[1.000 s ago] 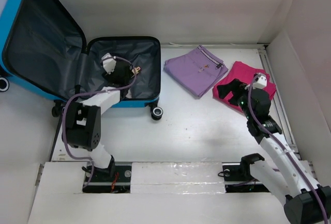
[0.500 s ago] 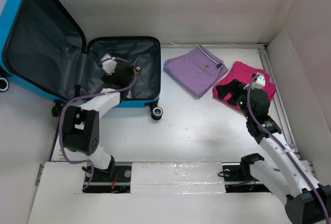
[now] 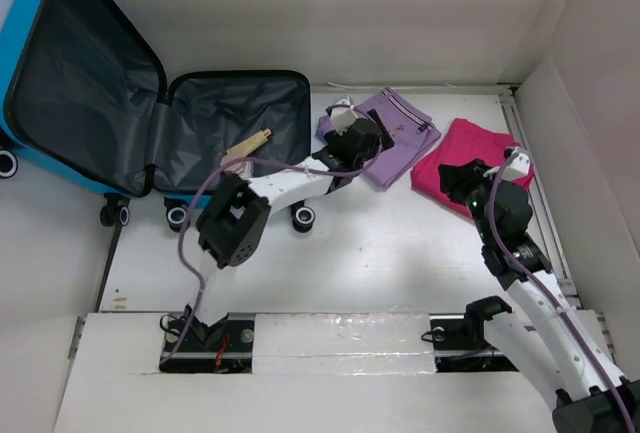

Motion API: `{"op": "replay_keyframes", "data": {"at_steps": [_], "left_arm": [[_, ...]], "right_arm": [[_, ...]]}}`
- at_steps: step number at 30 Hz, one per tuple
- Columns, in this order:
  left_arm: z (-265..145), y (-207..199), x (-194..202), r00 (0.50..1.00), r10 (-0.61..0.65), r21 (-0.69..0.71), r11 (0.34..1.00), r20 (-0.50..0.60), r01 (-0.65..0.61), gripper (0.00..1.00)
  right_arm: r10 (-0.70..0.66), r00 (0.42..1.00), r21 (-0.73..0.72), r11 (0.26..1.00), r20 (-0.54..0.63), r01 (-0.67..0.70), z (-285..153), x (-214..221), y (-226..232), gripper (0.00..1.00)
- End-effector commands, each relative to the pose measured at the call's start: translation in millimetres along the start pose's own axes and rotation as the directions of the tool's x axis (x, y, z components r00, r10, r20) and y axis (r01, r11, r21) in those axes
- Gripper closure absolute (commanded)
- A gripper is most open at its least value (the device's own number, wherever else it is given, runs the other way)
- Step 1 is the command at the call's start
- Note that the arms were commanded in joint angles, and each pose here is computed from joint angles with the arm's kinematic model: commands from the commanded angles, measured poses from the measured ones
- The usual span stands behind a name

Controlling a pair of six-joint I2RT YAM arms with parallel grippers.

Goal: Pack the luggage

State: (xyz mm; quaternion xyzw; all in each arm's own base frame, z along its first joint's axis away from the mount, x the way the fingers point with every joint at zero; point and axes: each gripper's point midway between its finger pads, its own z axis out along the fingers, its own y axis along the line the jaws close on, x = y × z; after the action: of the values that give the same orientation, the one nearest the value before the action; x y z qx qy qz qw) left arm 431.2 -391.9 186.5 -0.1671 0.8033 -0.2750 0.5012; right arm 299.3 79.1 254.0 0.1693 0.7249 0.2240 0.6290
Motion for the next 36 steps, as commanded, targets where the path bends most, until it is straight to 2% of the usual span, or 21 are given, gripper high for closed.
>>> {"op": "replay_keyframes", "data": {"at_steps": [1, 2, 5, 8, 10, 13, 14, 15, 17, 18, 20, 22, 25, 26, 27, 29, 31, 36], "left_arm": [[29, 39, 25, 0.986, -0.129, -0.151, 0.982, -0.104, 0.113, 0.1], [31, 43, 30, 0.983, -0.143, -0.171, 0.978, -0.111, 0.123, 0.1], [39, 53, 33, 0.977, -0.204, -0.216, 0.959, -0.067, 0.186, 0.1], [45, 78, 34, 0.967, -0.252, -0.273, 0.933, -0.029, 0.235, 0.1], [49, 88, 41, 0.957, -0.287, -0.289, 0.92, -0.033, 0.265, 0.15], [62, 98, 57, 0.948, -0.314, -0.308, 0.908, -0.051, 0.284, 0.17], [65, 100, 63, 0.945, -0.322, -0.32, 0.903, -0.064, 0.286, 0.21], [73, 114, 74, 0.943, -0.324, -0.358, 0.892, -0.078, 0.277, 0.21], [81, 116, 74, 0.94, -0.33, -0.385, 0.881, -0.084, 0.275, 0.25], [84, 123, 85, 0.936, -0.339, -0.41, 0.87, -0.098, 0.273, 0.3], [86, 122, 88, 0.931, -0.352, -0.413, 0.866, -0.102, 0.282, 0.31], [89, 124, 81, 0.928, -0.364, -0.413, 0.859, -0.079, 0.302, 0.37], [97, 123, 88, 0.924, -0.372, -0.4, 0.863, -0.086, 0.31, 0.66], [104, 118, 77, 0.921, -0.382, -0.389, 0.861, -0.071, 0.327, 0.73], [104, 119, 78, 0.923, -0.377, -0.403, 0.859, -0.077, 0.317, 0.89], [110, 123, 77, 0.929, -0.361, -0.403, 0.864, -0.077, 0.302, 0.99], [114, 124, 71, 0.93, -0.359, -0.391, 0.869, -0.076, 0.304, 1.0], [122, 102, 51, 0.944, -0.288, -0.24, 0.939, -0.159, 0.246, 1.0]], "right_arm": [[0.014, 0.998, 0.013, 1.0, 0.065, -0.015, -3, -14, 0, 0.57], [0.017, 0.997, 0.006, 1.0, 0.075, -0.017, -5, -17, 1, 0.46], [0.017, 0.997, 0.005, 1.0, 0.076, -0.017, -6, -15, 0, 0.38], [0.017, 0.997, -0.003, 1.0, 0.07, -0.017, -6, -14, 2, 0.38], [0.017, 0.998, -0.011, 1.0, 0.065, -0.016, -5, -15, 4, 0.38], [0.015, 0.999, -0.021, 1.0, 0.045, -0.014, -4, -11, 6, 0.38], [0.015, 0.999, -0.022, 1.0, 0.045, -0.014, -4, -11, 6, 0.38], [0.015, 0.999, -0.022, 1.0, 0.045, -0.014, -4, -11, 6, 0.38], [0.017, 0.998, -0.028, 1.0, 0.054, -0.015, -6, -13, 7, 0.38], [0.019, 0.998, -0.033, 0.999, 0.063, -0.017, -8, -16, 9, 0.38], [0.019, 0.998, -0.033, 0.999, 0.063, -0.017, -10, -16, 8, 0.38], [0.019, 0.998, -0.034, 0.999, 0.063, -0.017, -10, -16, 8, 0.37], [0.019, 0.998, -0.034, 0.999, 0.063, -0.017, -11, -16, 8, 0.37], [0.019, 0.998, -0.034, 0.999, 0.063, -0.017, -11, -16, 8, 0.37], [0.021, 0.997, -0.039, 0.999, 0.07, -0.018, -12, -20, 11, 0.37], [0.024, 0.996, -0.046, 0.999, 0.081, -0.02, -17, -23, 12, 0.37], [0.026, 0.996, -0.052, 0.998, 0.089, -0.021, -18, -26, 13, 0.37], [0.026, 0.996, -0.052, 0.998, 0.089, -0.021, -18, -26, 13, 0.37]]}}
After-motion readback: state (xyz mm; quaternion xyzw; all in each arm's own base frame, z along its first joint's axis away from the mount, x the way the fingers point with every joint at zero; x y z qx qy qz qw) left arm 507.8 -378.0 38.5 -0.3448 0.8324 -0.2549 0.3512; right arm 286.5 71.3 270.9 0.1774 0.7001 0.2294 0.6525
